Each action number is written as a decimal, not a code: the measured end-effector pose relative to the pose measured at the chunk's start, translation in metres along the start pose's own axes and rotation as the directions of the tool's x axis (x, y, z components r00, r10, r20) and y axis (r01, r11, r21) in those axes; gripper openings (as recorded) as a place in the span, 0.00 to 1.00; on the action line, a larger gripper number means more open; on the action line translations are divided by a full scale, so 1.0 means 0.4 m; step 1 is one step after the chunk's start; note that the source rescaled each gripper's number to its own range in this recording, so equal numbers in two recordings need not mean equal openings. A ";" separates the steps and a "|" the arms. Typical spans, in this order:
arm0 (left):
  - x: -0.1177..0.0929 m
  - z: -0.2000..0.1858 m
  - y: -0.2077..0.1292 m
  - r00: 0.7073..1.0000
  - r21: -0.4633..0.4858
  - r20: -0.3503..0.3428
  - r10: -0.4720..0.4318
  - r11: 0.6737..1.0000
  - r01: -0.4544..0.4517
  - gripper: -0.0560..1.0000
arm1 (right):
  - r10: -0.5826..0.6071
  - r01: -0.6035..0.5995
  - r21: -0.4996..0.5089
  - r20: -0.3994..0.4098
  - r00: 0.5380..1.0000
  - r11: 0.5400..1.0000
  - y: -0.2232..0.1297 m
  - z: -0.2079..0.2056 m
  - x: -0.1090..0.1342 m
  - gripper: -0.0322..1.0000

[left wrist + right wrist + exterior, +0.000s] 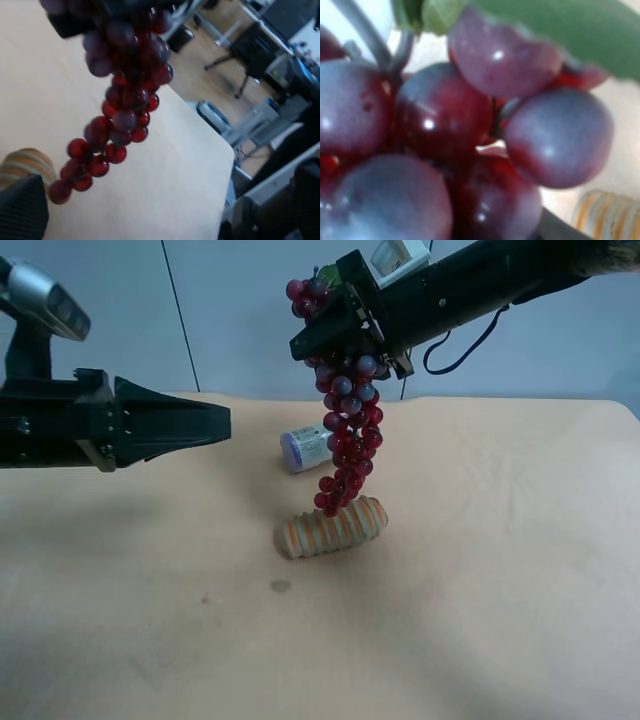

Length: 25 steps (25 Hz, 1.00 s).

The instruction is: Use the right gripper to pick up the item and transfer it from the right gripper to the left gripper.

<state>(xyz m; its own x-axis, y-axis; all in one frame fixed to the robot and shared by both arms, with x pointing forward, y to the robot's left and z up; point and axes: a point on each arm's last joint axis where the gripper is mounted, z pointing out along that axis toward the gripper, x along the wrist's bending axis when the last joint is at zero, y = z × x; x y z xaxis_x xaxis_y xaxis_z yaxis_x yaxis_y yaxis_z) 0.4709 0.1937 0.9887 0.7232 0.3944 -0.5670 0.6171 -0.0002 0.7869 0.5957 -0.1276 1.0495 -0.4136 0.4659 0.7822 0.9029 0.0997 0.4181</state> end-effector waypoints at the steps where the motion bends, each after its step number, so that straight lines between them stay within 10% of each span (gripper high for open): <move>1: 0.006 0.012 0.001 1.000 0.011 0.009 0.002 1.000 -0.002 1.00 | 0.002 -0.002 -0.003 -0.005 1.000 1.000 0.000 0.002 0.002 0.06; 25: 0.068 0.071 0.049 0.994 0.003 0.068 0.091 0.996 -0.091 1.00 | -0.021 0.020 -0.044 -0.025 0.999 0.999 -0.038 0.156 0.123 0.05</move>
<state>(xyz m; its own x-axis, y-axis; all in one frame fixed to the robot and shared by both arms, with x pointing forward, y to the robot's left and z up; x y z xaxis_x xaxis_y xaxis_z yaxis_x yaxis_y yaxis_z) 0.5116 0.1782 0.9818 0.7955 0.3297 -0.5084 0.5494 -0.0386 0.8347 0.5690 -0.0514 1.0529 -0.4356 0.4413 0.7845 0.8883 0.0702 0.4538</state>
